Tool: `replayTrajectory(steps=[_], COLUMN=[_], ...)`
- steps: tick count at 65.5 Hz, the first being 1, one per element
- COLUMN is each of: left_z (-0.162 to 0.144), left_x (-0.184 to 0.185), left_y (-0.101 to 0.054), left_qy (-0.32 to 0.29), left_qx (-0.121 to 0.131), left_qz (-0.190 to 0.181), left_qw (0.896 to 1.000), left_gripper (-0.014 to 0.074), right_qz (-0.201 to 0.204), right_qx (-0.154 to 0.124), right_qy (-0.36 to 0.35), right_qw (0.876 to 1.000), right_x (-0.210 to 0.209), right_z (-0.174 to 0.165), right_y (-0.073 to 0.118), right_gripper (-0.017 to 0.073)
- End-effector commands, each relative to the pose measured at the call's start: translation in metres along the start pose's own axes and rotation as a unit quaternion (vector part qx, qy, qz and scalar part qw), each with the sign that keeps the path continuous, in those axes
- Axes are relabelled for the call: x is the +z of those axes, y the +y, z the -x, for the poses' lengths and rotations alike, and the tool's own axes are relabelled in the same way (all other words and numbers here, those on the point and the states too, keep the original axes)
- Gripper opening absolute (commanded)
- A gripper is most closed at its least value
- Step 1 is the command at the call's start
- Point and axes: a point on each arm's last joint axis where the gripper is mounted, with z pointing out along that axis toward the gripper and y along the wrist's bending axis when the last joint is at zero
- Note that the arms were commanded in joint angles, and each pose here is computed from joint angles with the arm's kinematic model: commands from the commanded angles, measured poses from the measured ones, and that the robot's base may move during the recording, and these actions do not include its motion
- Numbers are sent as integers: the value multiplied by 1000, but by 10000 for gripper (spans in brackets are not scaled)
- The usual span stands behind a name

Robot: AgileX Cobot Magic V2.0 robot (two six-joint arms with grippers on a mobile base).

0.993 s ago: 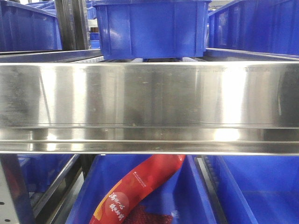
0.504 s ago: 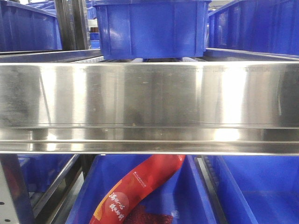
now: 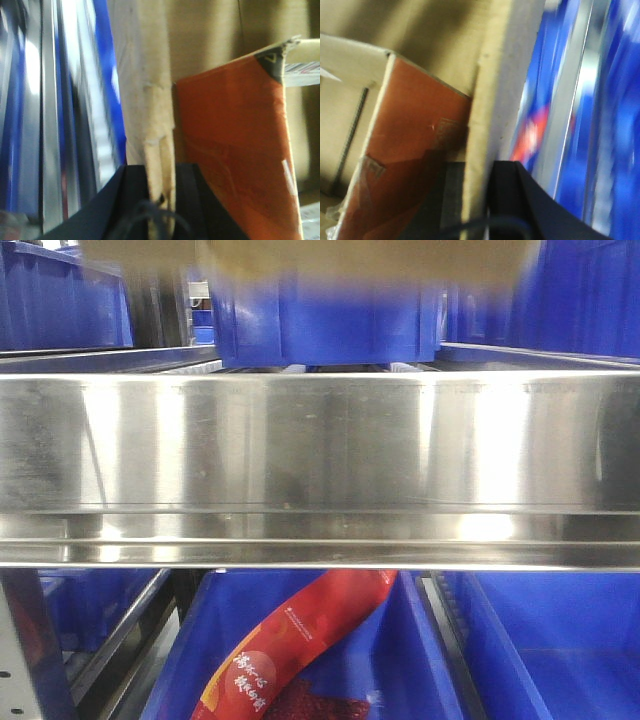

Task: Stack two boxes on right shelf middle
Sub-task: 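Lower the box onto the middle shelf with both grippers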

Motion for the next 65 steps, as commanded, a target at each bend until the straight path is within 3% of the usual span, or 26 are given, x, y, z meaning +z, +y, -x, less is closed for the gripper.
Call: replayTrajectory(steps=[1,19,28,37,42,47,65], left_z=[1,-10,-10,-10,-10,-9,-7], left_x=[15,53,56,55,52,47,-3], left_y=[5,7,7,8,7,7,6], left_qy=[-2,53,56,55,51,46,-7], left_qx=[2,2,2,2,2,3,4], left_qz=[19,24,24,25,25,26,21], left_qw=[1000,998,998,998,998,999,1000], left_gripper=[-111,-111,-69,165,411,621,460], right_qz=[-6,-6,-6,-6,-6,-6,-5], right_qx=[-7,-1,0,0,-1,-2,-12], right_qy=[1,28,29,29,28,23,-19], right_qw=[1000,1000,1000,1000,1000,1000,1000], right_x=[8,32,32,32,31,28,-9], right_z=[2,-2,-2,-2,-2,-1,4], right_y=[-4,-10,-10,-10,-10,-9,0], right_gripper=[-154,-143,-6,323,500,575,538])
